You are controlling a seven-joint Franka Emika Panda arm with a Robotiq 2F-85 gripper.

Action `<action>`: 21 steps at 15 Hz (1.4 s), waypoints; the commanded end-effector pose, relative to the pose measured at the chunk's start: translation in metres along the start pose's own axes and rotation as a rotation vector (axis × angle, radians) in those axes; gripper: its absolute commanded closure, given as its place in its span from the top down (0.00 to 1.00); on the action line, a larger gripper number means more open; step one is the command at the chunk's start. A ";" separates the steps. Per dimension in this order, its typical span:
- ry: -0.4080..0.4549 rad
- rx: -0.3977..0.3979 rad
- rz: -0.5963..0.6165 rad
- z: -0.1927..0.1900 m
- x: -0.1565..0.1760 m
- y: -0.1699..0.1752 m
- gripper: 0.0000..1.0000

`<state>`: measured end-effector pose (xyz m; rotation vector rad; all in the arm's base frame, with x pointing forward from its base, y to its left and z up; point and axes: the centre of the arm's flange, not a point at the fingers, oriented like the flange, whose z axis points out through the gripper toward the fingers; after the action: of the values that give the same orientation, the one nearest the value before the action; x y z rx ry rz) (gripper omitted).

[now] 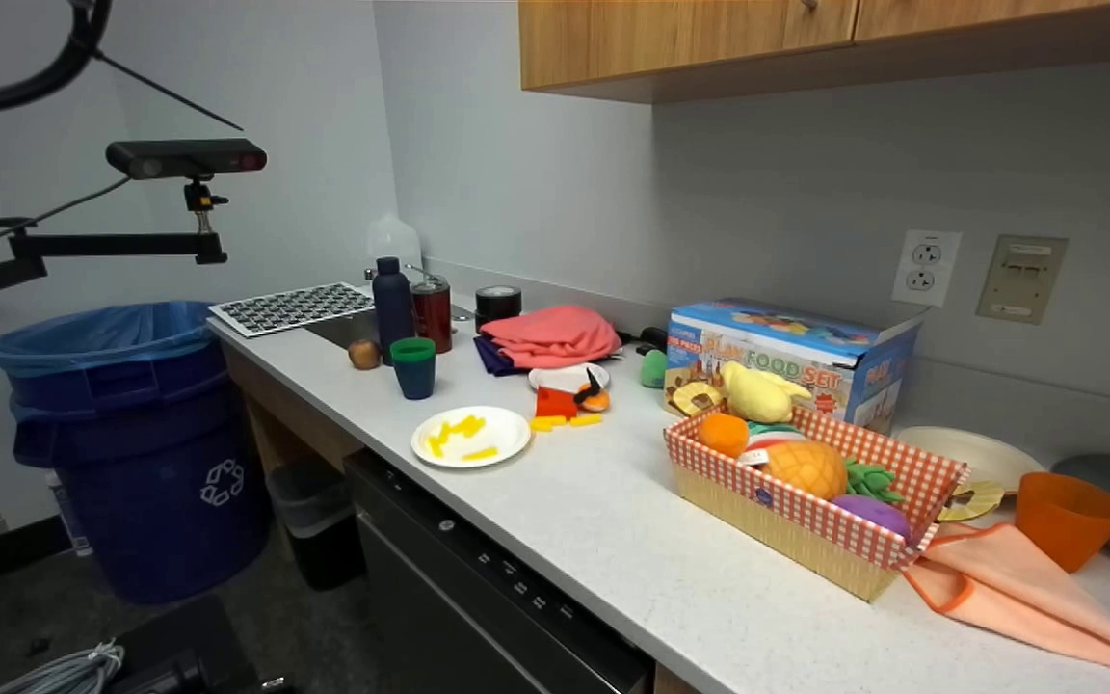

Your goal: Close the top cabinet drawer door on the right

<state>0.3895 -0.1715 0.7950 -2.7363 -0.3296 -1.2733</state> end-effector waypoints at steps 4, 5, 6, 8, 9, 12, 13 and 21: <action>-0.003 -0.024 -0.004 -0.012 -0.022 -0.005 1.00; -0.002 -0.023 -0.004 -0.013 -0.022 -0.005 1.00; -0.004 -0.021 -0.003 -0.011 -0.022 -0.004 1.00; -0.010 -0.018 -0.003 -0.007 -0.022 -0.004 1.00; -0.011 -0.017 -0.003 -0.006 -0.022 -0.004 1.00; -0.011 -0.017 -0.003 -0.006 -0.022 -0.004 1.00; -0.011 -0.017 -0.003 -0.006 -0.022 -0.004 1.00; -0.011 -0.018 -0.003 -0.006 -0.022 -0.004 1.00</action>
<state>0.3702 -0.1723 0.7823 -2.7591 -0.3251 -1.2687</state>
